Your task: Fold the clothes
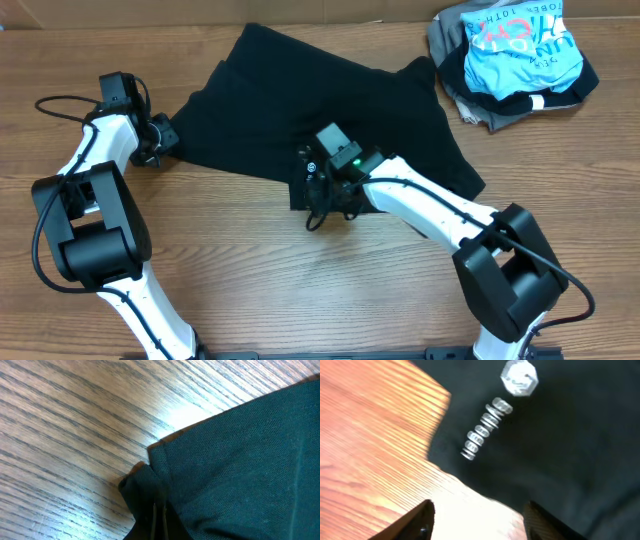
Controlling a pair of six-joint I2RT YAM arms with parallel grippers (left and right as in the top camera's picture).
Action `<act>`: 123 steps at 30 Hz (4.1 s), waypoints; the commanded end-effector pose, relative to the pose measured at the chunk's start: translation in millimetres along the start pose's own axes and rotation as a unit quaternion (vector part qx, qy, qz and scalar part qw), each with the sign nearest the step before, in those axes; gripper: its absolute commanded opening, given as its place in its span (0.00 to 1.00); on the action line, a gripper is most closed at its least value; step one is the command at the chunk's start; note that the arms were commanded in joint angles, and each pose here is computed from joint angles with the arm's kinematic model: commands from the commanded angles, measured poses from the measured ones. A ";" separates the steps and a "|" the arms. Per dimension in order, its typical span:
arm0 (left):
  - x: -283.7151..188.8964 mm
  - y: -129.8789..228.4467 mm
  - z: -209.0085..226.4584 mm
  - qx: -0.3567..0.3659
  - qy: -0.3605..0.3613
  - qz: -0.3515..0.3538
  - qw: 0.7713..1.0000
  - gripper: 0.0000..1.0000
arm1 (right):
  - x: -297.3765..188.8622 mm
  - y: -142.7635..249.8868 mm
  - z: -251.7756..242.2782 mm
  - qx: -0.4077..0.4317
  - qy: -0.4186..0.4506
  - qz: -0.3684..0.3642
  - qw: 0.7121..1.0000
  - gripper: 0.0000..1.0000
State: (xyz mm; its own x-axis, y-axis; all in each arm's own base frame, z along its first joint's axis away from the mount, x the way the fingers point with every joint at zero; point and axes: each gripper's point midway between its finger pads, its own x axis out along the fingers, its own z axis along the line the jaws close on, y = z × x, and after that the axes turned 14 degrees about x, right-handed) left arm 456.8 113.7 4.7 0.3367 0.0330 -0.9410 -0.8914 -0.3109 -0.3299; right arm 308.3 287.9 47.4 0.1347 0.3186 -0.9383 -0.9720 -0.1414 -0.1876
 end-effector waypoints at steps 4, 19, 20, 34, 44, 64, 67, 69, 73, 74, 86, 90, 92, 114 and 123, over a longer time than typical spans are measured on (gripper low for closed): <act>-3.2 9.9 -1.0 0.008 0.006 0.015 1.000 0.04 | 21.7 1.4 -3.5 -0.076 0.007 0.016 0.997 0.65; -3.1 12.2 -3.6 0.010 0.007 0.020 1.000 0.04 | 60.3 8.7 -24.7 -0.086 0.048 0.039 0.994 0.36; -3.2 12.5 -3.6 0.010 0.007 0.020 1.000 0.04 | 60.0 7.1 -28.3 -0.076 0.059 0.034 0.995 0.20; -5.3 16.1 22.8 -0.018 -0.003 0.029 0.999 0.04 | -19.6 81.9 -44.2 0.075 0.113 0.167 0.977 0.04; -7.4 18.5 48.8 -0.042 -0.011 0.033 0.999 0.04 | -80.0 142.5 -48.6 0.169 0.150 0.274 0.935 0.04; -73.5 12.0 73.0 -0.019 -0.053 0.067 0.996 0.04 | -73.2 170.0 1.1 0.182 0.131 0.247 0.943 0.04; -92.7 7.8 81.9 -0.017 -0.078 0.061 0.995 0.04 | -75.6 170.1 1.7 0.182 0.128 0.247 0.943 0.24; -100.0 5.0 81.4 0.004 -0.078 0.054 0.995 0.04 | -76.0 170.4 1.5 0.183 0.128 0.248 0.943 0.48; -107.3 -0.1 74.5 0.035 -0.067 0.042 0.996 0.13 | -76.3 166.2 -0.6 0.186 0.127 0.242 0.944 0.68; -107.7 -0.7 71.1 0.046 -0.061 0.041 0.996 0.17 | -76.5 163.2 -2.1 0.185 0.124 0.240 0.945 0.69; -105.7 -11.7 50.1 0.089 -0.036 0.021 0.995 0.90 | -88.4 45.7 -74.3 0.250 0.066 0.094 0.961 0.72; -109.8 -46.2 -16.2 0.191 0.106 -0.074 0.973 0.91 | -90.1 8.2 -99.7 0.274 0.041 0.038 0.960 0.72; -114.2 -66.0 -43.0 0.220 0.131 -0.122 0.959 0.91 | -91.9 -2.5 -108.4 0.282 0.035 0.020 0.959 0.72; 11.6 -87.3 -220.4 0.381 0.089 -0.240 0.888 0.96 | -94.6 -8.6 -123.9 0.274 0.050 0.005 0.960 0.74; 53.6 -69.2 -215.0 0.395 0.086 -0.212 0.890 1.00 | -94.6 -9.5 -123.8 0.274 0.049 0.004 0.961 0.74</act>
State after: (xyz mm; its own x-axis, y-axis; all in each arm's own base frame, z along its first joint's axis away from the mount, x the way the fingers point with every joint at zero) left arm 603.1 -70.9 13.3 0.6936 -0.1946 -0.6936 -0.5744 0.4317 -0.6955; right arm 320.8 143.0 86.5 0.0660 0.2195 -0.9734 -0.9244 0.3808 0.0232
